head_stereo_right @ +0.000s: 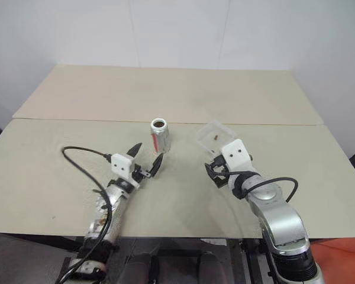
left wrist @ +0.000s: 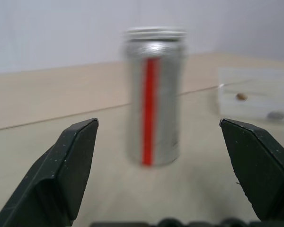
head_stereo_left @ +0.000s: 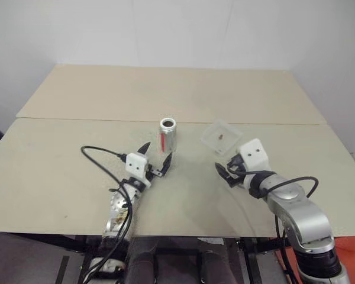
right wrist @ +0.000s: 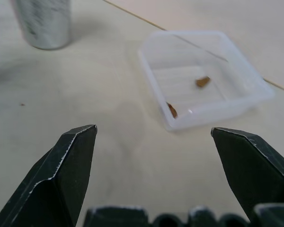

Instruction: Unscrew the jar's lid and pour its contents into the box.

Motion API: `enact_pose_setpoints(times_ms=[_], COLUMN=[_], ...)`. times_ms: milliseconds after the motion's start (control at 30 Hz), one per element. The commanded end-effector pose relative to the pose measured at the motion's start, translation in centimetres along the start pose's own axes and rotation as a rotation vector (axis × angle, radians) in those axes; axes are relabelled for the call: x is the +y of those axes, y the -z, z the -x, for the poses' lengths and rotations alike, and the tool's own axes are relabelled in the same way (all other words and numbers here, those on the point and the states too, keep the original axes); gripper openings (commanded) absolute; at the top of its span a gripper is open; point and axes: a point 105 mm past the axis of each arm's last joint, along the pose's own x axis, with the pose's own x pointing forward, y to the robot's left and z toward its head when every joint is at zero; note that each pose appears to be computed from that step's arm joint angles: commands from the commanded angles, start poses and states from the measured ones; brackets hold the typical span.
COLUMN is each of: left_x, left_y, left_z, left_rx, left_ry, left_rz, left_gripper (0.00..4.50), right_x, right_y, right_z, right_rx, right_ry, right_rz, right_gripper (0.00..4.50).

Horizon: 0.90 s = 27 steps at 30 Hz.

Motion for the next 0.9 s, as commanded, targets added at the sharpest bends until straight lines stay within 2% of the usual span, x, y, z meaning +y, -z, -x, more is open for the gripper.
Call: enact_pose_setpoints(times_ms=[33, 133, 267, 400, 500, 633, 767, 900], left_x=[0.6, 0.3, -0.3, 1.6, 3.1, 3.6, 3.7, 3.5], left_y=[-2.4, -3.6, -5.5, -7.1, -7.6, -7.8, -6.6, -6.6], left_z=[1.4, 3.1, 5.3, 7.2, 8.2, 9.3, 9.8, 9.0], left_rx=[-0.027, -0.010, 0.017, 0.063, 0.108, 0.151, 0.195, 0.175], left_ry=[0.012, 0.124, 0.406, 0.549, 0.583, 0.605, 0.599, 0.558], left_rz=[-0.069, -0.051, -0.117, -0.134, -0.137, -0.110, -0.156, -0.131], left_gripper=[4.47, 4.47, 4.47, 4.47, 4.47, 4.47, 4.47, 4.47], right_x=[-0.5, -0.6, -0.7, -1.7, -2.9, -3.0, -3.2, -3.0], right_y=[-1.5, -1.6, -2.0, -2.0, -1.2, -0.6, -0.4, -0.1], right_z=[0.2, 0.5, 3.0, 6.5, 8.0, 9.3, 8.9, 8.9], right_rx=[-0.060, -0.061, -0.113, -0.127, -0.080, -0.038, -0.051, -0.050], right_ry=[0.003, -0.030, -0.195, -0.375, -0.430, -0.500, -0.458, -0.453], right_rz=[0.047, 0.062, 0.107, 0.152, 0.173, 0.226, 0.224, 0.232], right_gripper=[4.50, 4.50, 4.50, 4.50, 4.50, 4.50, 4.50, 4.50])
